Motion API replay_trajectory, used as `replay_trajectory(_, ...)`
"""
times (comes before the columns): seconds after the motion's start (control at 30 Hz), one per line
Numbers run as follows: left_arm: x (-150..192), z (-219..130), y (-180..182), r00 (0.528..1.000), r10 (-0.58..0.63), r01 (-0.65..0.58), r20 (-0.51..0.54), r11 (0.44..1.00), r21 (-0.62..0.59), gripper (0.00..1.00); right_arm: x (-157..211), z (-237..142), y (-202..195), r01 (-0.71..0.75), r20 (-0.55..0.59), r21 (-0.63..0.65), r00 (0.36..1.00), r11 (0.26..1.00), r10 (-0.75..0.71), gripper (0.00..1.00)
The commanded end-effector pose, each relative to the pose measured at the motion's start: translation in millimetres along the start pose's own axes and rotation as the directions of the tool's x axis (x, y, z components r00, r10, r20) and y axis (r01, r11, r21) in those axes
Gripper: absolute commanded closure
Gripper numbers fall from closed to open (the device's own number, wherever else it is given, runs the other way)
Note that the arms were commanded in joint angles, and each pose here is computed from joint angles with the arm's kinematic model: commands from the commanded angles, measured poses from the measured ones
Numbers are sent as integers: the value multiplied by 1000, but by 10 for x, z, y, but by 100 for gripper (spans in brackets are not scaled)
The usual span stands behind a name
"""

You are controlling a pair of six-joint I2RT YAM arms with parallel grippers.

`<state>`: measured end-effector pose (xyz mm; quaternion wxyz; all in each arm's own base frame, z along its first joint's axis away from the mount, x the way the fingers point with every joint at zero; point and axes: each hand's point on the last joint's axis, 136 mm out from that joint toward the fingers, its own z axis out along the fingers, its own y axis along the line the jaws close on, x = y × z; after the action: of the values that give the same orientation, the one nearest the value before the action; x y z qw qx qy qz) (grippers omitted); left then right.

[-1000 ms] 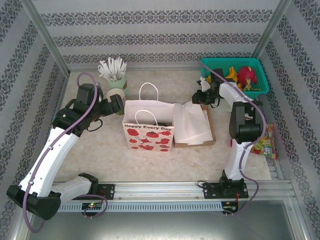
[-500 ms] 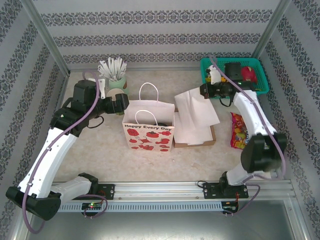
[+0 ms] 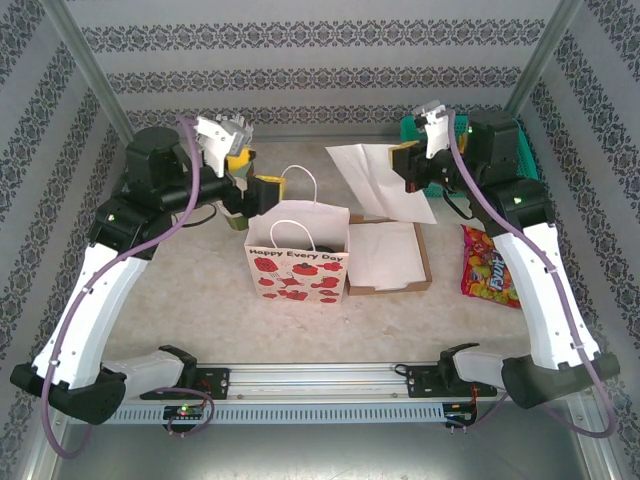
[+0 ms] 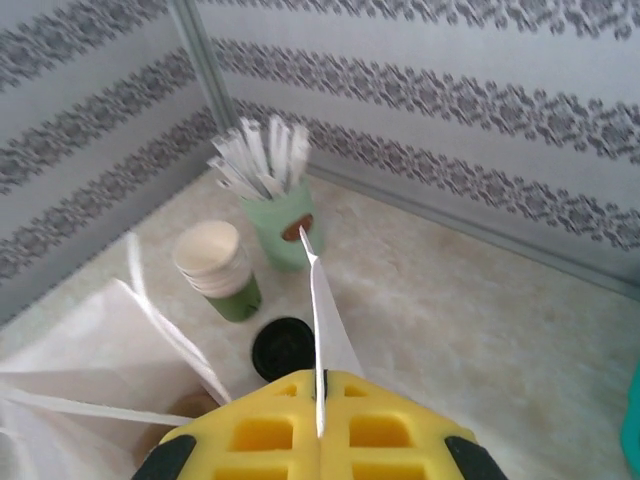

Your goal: Pack the takeout coffee

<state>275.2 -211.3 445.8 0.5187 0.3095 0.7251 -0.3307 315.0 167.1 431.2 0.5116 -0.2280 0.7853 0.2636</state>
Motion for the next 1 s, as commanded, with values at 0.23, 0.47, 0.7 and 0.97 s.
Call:
replay_trajectory(0.23, -236, 493, 0, 978, 208, -209, -18, 976, -67, 0, -573, -225, 856, 76, 126, -192, 991, 978, -52, 100)
replay_trajectory(0.47, -360, 686, -391, 939, 340, -343, 51, 916, 206, 0, -638, -160, 1265, 147, 142, -350, 984, 925, -103, 100)
replay_trajectory(0.7, -151, 674, -756, 932, 360, -334, 43, 809, 483, 0, -804, -138, 1452, 197, 199, -417, 972, 887, -123, 100)
replay_trajectory(0.97, 33, 682, -763, 929, 369, -323, 12, 795, 513, 15, -963, -157, 1474, 236, 262, -404, 956, 884, -135, 100)
